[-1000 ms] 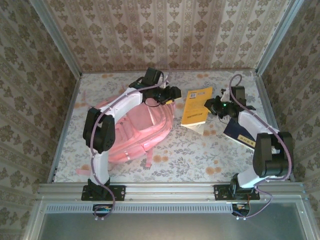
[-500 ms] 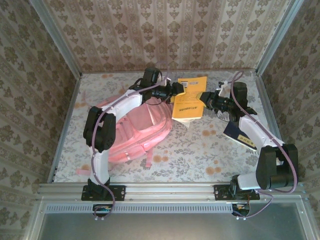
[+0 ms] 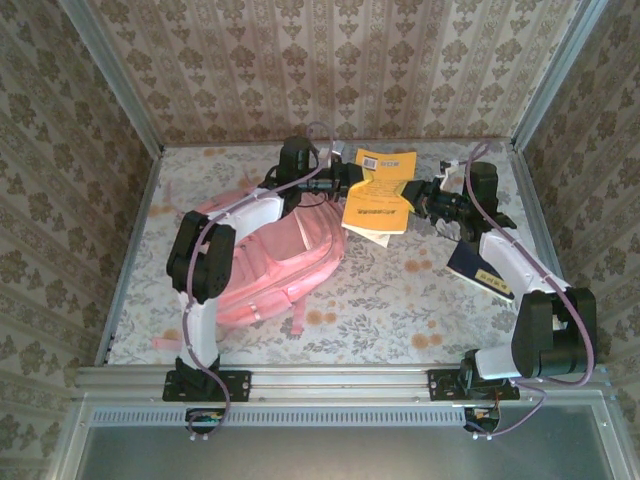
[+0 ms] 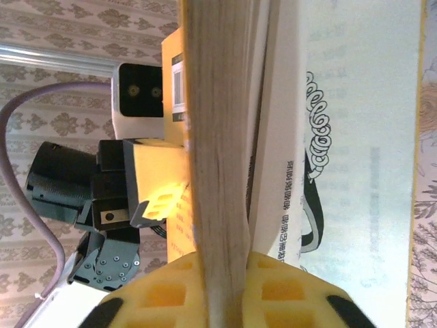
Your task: Pack the student bag
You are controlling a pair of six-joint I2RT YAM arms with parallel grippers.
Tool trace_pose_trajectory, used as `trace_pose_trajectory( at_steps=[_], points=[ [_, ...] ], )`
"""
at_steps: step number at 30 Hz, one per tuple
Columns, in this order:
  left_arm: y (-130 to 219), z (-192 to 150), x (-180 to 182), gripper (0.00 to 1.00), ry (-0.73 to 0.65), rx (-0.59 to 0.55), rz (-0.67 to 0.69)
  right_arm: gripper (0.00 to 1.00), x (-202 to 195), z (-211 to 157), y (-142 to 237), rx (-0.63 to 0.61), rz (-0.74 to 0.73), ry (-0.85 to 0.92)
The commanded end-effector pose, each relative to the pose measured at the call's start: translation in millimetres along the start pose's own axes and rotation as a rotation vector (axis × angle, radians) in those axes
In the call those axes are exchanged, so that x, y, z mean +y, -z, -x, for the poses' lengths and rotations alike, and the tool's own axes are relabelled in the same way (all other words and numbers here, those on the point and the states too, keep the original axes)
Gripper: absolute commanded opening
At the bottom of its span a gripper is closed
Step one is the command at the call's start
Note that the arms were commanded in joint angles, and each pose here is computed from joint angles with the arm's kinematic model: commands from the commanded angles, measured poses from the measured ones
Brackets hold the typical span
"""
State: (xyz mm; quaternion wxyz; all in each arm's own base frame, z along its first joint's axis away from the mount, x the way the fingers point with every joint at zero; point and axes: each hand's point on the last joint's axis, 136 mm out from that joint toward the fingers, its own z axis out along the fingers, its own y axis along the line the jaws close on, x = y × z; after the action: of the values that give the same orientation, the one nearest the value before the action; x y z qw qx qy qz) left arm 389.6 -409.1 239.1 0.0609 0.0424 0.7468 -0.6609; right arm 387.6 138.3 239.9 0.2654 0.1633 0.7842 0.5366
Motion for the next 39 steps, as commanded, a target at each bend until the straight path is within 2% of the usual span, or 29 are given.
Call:
trace_pose_trajectory(
  at_steps=[1, 3, 5, 7, 13, 18, 21, 31, 35, 39],
  points=[
    [15.3, 19.1, -19.8, 0.00, -0.008, -0.093, -0.078, 0.48, 17.5, 5.2, 13.3, -0.046, -0.062, 0.105],
    [26.7, 28.9, -24.0, 0.00, -0.005, -0.154, -0.096, 0.64, 9.3, 10.8, 26.4, -0.116, -0.166, 0.113],
    [36.0, 37.8, -29.8, 0.00, -0.005, -0.216, -0.119, 0.80, 6.2, 12.7, 36.7, -0.176, -0.208, 0.095],
    [43.6, 45.6, -36.5, 0.00, 0.000, -0.277, -0.140, 0.85, 6.2, 9.9, 42.5, -0.216, -0.205, 0.059],
    [63.6, 69.1, -55.3, 0.00, 0.038, -0.498, -0.200, 0.99, 32.4, -16.6, 39.4, -0.266, -0.065, -0.085],
    [73.4, 76.2, -79.7, 0.00, 0.025, -0.635, -0.220, 1.00, 56.6, -38.9, 19.8, -0.266, 0.037, -0.175],
    [76.8, 75.9, -92.4, 0.00, 0.025, -0.688, -0.230, 1.00, 51.9, -44.0, 9.8, -0.286, 0.023, -0.237],
    [85.4, 61.1, -114.2, 0.00, 0.010, -0.726, -0.226, 0.98, 78.6, -29.9, -9.1, -0.353, 0.110, -0.222],
    [89.8, 57.5, -114.7, 0.00, 0.017, -0.743, -0.228, 0.91, 87.8, -19.1, -15.0, -0.394, 0.150, -0.222],
    [87.9, 53.9, -117.1, 0.00, 0.005, -0.734, -0.221, 0.79, 103.0, -6.9, -23.0, -0.421, 0.223, -0.223]
  ],
)
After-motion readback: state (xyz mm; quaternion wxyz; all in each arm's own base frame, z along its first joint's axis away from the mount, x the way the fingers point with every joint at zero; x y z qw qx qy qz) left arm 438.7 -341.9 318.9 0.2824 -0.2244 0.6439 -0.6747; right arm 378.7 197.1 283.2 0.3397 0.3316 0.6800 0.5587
